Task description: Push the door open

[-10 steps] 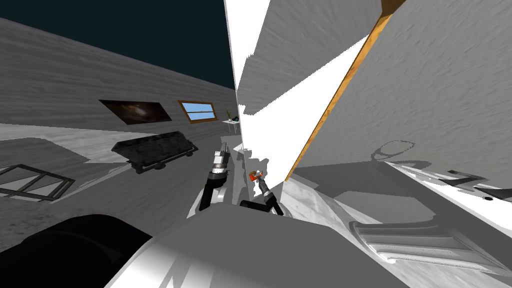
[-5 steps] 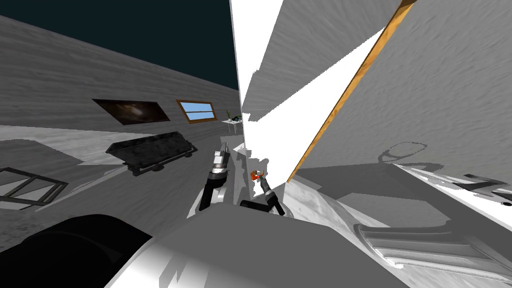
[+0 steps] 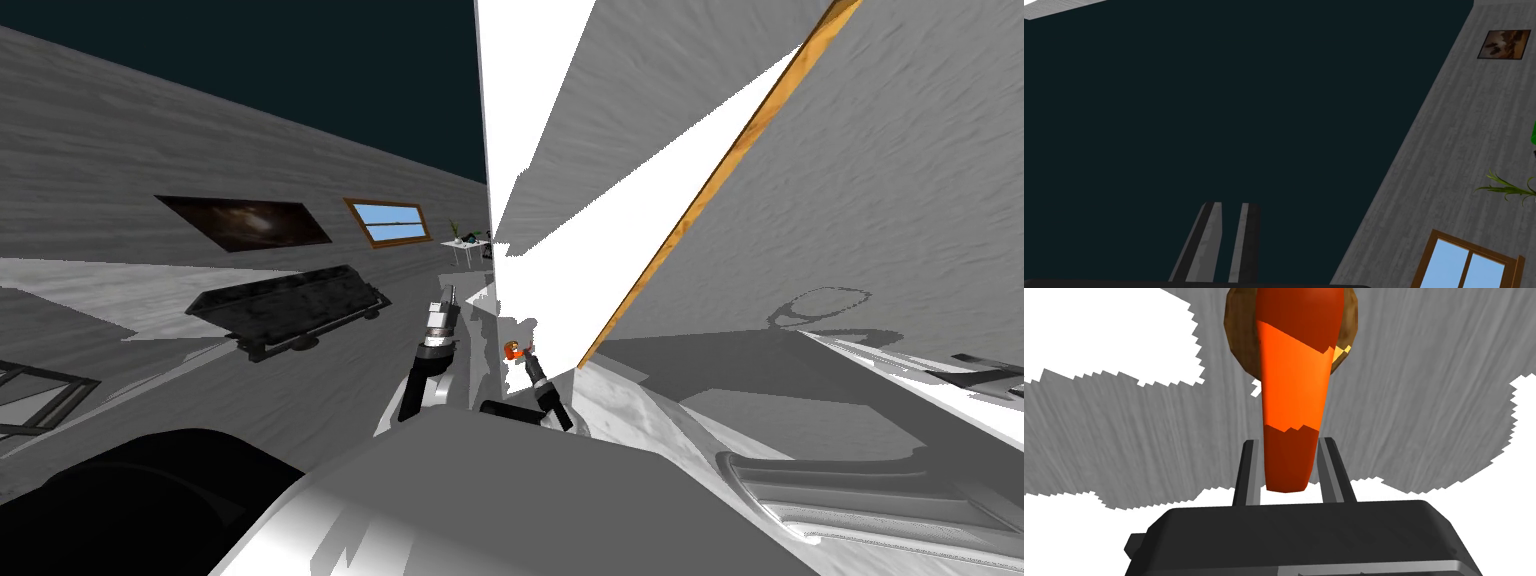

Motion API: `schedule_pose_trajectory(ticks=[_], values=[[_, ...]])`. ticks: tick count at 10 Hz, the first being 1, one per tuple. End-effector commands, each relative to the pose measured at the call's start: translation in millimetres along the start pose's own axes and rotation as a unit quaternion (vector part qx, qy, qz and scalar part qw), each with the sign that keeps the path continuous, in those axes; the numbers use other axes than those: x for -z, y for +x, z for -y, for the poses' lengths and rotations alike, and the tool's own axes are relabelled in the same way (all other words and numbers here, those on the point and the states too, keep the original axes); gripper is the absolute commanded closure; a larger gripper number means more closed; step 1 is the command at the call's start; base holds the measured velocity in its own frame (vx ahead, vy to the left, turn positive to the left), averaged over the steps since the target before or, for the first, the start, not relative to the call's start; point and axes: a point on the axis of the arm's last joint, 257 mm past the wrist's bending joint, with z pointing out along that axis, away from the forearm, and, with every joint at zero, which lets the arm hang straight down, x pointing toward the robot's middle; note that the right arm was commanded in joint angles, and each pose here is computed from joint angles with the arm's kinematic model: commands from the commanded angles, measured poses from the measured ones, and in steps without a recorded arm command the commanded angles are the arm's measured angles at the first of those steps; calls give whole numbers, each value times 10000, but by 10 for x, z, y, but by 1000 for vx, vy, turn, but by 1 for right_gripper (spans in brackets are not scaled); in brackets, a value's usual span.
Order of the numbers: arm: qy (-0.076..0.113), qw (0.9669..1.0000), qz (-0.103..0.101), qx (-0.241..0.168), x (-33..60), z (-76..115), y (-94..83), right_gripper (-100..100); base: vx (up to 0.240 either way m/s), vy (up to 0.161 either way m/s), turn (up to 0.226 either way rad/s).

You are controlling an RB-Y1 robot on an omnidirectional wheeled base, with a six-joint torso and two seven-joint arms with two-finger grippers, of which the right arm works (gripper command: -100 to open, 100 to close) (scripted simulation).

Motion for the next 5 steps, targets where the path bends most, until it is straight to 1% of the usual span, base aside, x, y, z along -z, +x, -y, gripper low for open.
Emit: schedule_pose_trajectory(ticks=[1, 2, 3, 5], values=[[-4, 9999, 159, 40, -16, -1, -165, 100, 86, 107, -45], [-4, 9998, 214, 40, -17, -2, -210, 100, 68, 100, -37], [-7, 9995, 325, 34, -19, -4, -295, 100, 96, 141, -58], [-11, 9991, 433, 25, -21, -8, -376, 100, 104, 154, -46]])
